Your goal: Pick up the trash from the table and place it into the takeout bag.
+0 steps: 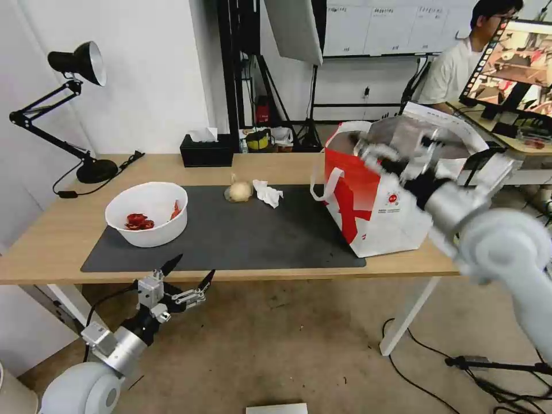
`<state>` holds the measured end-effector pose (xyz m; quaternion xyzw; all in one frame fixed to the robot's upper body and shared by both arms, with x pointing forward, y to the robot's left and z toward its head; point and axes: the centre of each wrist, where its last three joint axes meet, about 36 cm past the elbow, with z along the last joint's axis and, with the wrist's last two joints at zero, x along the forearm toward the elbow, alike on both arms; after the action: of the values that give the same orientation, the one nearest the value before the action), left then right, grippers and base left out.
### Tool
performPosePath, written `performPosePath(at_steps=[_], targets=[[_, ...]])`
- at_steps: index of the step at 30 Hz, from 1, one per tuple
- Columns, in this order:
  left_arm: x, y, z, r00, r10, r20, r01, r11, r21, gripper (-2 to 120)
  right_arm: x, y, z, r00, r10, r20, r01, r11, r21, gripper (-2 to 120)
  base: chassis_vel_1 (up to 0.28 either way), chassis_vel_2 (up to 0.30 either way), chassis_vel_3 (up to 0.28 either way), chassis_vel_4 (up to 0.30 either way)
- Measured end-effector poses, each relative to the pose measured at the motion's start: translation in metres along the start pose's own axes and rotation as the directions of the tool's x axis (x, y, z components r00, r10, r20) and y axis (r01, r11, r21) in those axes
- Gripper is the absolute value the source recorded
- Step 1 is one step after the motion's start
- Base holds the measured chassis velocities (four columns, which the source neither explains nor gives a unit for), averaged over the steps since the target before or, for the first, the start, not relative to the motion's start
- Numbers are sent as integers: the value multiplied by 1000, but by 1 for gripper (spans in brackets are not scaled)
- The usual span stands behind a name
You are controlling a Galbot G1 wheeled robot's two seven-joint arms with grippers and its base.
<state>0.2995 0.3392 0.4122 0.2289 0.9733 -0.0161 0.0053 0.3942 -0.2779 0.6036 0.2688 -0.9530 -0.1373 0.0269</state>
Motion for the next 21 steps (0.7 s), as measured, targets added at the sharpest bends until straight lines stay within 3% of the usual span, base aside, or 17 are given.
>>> performPosePath(at_steps=[3, 5, 6, 7, 9, 13, 21], targets=[[2, 2, 2, 1000, -7, 2, 7, 1000, -3, 100, 15, 7, 27, 1000, -12, -26, 14, 996, 90, 100, 0, 0, 0, 0], [2, 3, 2, 1000, -8, 3, 8, 1000, -3, 100, 16, 7, 29, 1000, -11, -28, 13, 995, 95, 100, 0, 0, 0, 0], [6, 3, 7, 1000, -15, 1, 15, 1000, 2, 100, 29, 10, 58, 999, 12, -37, -7, 990, 139, 100, 0, 0, 0, 0], [6, 3, 7, 1000, -15, 1, 15, 1000, 2, 100, 29, 10, 58, 999, 12, -37, -7, 990, 139, 100, 0, 0, 0, 0], [9, 5, 11, 1000, -31, 6, 31, 1000, -5, 100, 44, 11, 93, 999, 48, 5, -48, 980, 191, 100, 0, 0, 0, 0], [18, 9, 13, 998, -62, 3, 62, 998, -26, 100, 56, 13, 125, 995, 80, 63, -92, 970, 224, 100, 0, 0, 0, 0], [36, 20, 25, 993, -116, -16, 115, 992, -48, 100, 88, 18, 183, 979, 186, 85, -201, 951, 234, 100, 0, 0, 0, 0]])
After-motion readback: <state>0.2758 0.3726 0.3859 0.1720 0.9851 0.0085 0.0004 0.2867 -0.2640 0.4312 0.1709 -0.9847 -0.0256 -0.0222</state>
